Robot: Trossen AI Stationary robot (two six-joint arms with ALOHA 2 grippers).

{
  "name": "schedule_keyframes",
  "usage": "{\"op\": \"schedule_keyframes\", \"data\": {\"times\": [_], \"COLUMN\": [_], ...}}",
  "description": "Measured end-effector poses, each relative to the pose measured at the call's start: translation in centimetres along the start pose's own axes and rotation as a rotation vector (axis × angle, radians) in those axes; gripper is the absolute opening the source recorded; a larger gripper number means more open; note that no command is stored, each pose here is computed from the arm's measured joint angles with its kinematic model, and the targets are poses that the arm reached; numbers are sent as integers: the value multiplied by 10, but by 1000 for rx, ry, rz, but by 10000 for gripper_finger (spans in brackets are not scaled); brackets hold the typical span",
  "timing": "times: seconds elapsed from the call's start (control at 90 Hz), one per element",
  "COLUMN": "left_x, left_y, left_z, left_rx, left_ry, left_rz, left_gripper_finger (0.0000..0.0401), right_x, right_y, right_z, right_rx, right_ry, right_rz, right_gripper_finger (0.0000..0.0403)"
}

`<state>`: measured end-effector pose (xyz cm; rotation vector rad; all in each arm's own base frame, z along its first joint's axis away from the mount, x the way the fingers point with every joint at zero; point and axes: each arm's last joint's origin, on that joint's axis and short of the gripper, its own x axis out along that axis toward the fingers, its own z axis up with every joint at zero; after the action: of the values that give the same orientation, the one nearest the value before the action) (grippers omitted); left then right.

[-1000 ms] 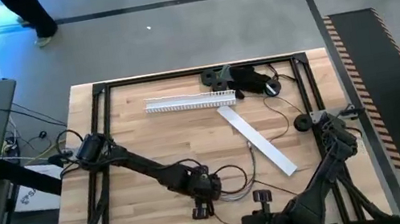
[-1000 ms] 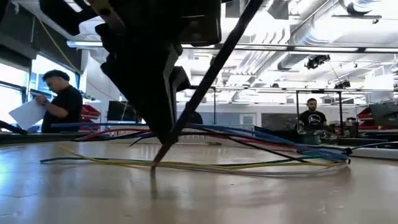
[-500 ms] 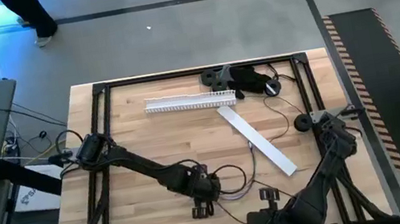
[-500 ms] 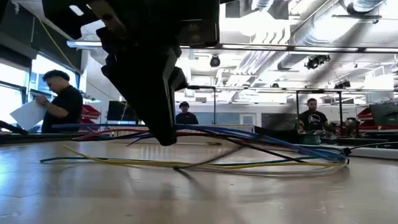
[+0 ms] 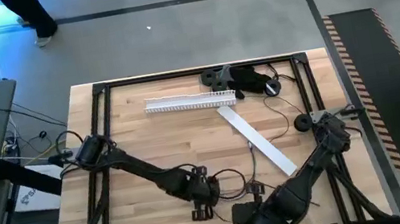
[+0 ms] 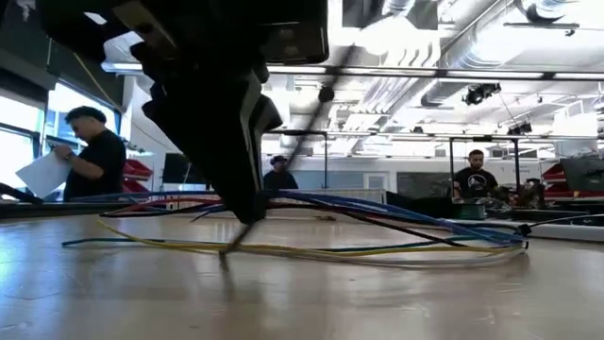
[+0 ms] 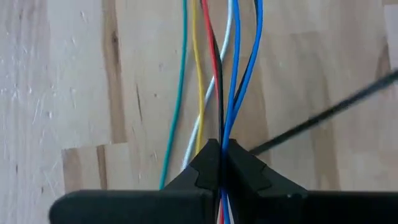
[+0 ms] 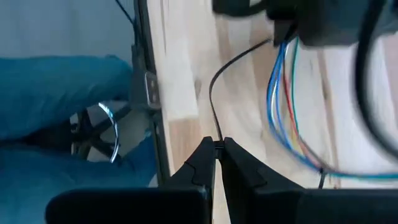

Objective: Ziptie cables
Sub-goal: Wrap the wire cables with the black zip tie

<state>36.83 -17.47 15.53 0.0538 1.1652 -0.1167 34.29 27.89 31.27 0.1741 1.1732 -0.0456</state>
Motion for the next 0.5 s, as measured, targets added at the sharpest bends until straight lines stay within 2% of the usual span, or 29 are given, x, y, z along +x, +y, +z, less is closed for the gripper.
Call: {"op": "schedule_keyframes", "data": {"times": [0.289, 0.389, 0.5], "left_x": [-3, -4, -3], "left_y": [-12, -13, -9], "left_z": [-13, -16, -17], "left_rx": [70, 87, 112], "left_ry": [31, 59, 76], "left_rz": [157, 167, 184], "left_gripper_finger": [7, 36, 88], "right_x": [1, 0, -2], "right_y": [-5, -2, 3], "right_z": [2, -4, -11], "right_rx": [16, 18, 17], "right_ry": [22, 44, 56], "right_rz": [-15, -16, -13], "right_gripper_finger": [0, 0, 0]}}
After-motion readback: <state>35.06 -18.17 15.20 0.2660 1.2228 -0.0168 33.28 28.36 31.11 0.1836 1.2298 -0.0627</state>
